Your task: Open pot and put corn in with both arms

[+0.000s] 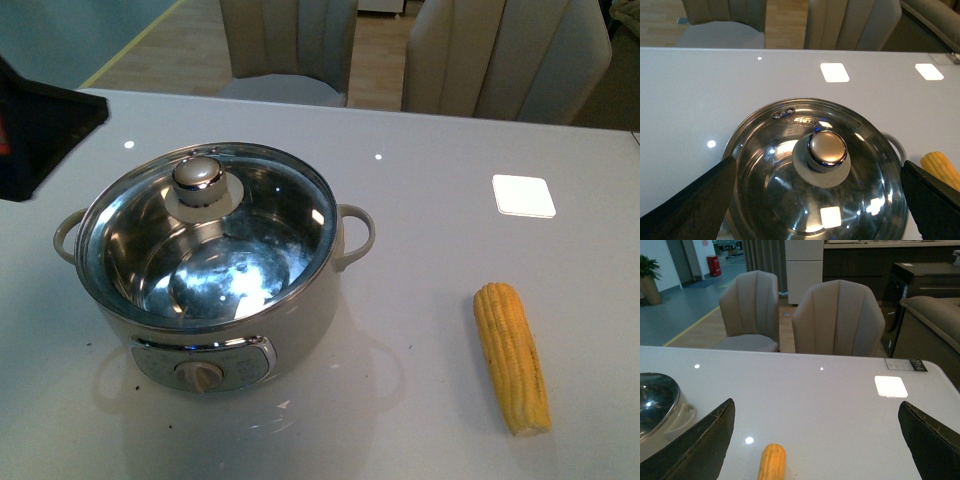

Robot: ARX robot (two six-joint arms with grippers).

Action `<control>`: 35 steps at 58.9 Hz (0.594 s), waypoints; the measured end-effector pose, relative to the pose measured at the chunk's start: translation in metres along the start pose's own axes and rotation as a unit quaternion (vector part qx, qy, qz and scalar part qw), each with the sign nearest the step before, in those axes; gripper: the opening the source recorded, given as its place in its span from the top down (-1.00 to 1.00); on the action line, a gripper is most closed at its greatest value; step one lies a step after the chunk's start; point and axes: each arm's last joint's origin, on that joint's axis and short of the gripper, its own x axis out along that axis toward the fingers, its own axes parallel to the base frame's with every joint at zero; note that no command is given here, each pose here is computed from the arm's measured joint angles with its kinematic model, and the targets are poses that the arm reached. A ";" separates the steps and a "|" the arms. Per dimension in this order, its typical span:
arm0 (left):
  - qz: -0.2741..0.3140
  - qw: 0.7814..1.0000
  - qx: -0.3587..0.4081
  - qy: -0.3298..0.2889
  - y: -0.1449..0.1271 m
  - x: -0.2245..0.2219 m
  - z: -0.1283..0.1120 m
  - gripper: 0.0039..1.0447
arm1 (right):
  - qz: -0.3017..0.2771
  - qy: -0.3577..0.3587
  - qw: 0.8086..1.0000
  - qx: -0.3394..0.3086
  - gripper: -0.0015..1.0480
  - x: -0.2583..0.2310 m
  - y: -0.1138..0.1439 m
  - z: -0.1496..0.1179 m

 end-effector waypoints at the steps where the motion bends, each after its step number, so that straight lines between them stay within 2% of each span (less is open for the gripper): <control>1: -0.001 1.000 0.008 0.002 0.000 0.005 -0.001 -0.87 | 0.000 0.000 1.000 0.000 -0.83 0.000 0.000 0.000; 11: -0.004 0.997 0.071 0.008 -0.006 0.050 -0.009 -0.87 | 0.000 0.000 1.000 0.000 -0.83 0.000 0.000 0.000; 35: -0.009 0.992 0.114 0.045 -0.015 0.104 -0.033 -0.87 | 0.000 0.000 1.000 0.000 -0.83 0.000 0.000 0.000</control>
